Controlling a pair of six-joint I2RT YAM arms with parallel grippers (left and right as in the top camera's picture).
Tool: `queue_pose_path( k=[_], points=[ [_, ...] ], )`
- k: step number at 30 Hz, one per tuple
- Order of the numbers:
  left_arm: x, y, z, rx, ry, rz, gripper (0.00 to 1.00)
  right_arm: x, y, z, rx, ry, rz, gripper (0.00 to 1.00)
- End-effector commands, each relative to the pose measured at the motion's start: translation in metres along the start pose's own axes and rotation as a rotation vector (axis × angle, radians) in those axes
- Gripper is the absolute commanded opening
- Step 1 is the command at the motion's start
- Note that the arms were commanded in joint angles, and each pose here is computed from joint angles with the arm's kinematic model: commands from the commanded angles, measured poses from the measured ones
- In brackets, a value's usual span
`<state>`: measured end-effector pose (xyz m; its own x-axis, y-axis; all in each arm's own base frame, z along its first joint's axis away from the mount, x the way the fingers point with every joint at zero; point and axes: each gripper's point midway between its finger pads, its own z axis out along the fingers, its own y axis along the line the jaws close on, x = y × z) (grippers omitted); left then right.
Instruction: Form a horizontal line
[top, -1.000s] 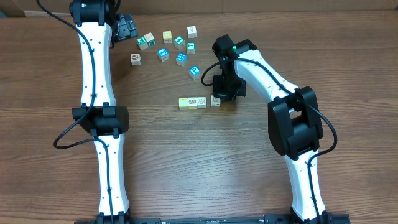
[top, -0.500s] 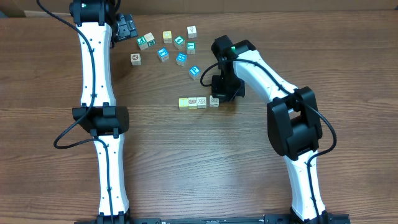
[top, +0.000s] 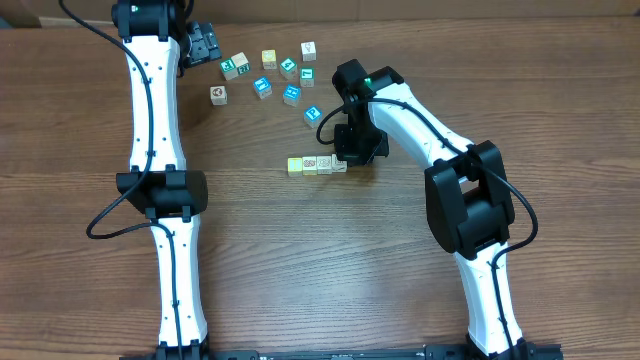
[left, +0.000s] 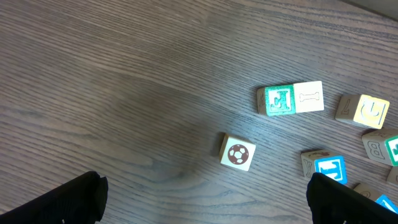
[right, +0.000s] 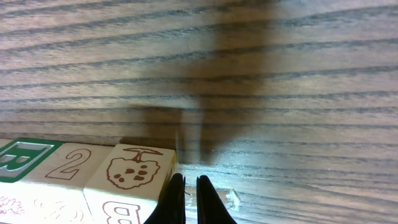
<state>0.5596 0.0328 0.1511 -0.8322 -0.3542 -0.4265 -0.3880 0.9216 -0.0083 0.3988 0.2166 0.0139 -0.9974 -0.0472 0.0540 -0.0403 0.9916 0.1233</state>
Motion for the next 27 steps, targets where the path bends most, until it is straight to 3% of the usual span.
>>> queue_pose_path(
  k=[1, 15, 23, 27],
  points=[
    [-0.01, 0.002, -0.019, 0.007, -0.048, 0.003, 1.0, -0.002, 0.0, -0.005, 0.002, -0.02, -0.026, 0.04],
    [-0.01, 0.002, -0.019, 0.007, -0.048, 0.003, 1.0, -0.018, -0.015, -0.006, 0.087, -0.091, -0.041, 0.04],
    [-0.01, 0.002, -0.019, 0.007, -0.048, 0.003, 1.0, -0.076, 0.005, -0.018, 0.023, -0.337, -0.056, 0.04],
    [-0.01, 0.002, -0.019, 0.007, -0.048, 0.003, 1.0, -0.08, 0.018, -0.02, -0.025, -0.359, -0.072, 0.04]
  ],
)
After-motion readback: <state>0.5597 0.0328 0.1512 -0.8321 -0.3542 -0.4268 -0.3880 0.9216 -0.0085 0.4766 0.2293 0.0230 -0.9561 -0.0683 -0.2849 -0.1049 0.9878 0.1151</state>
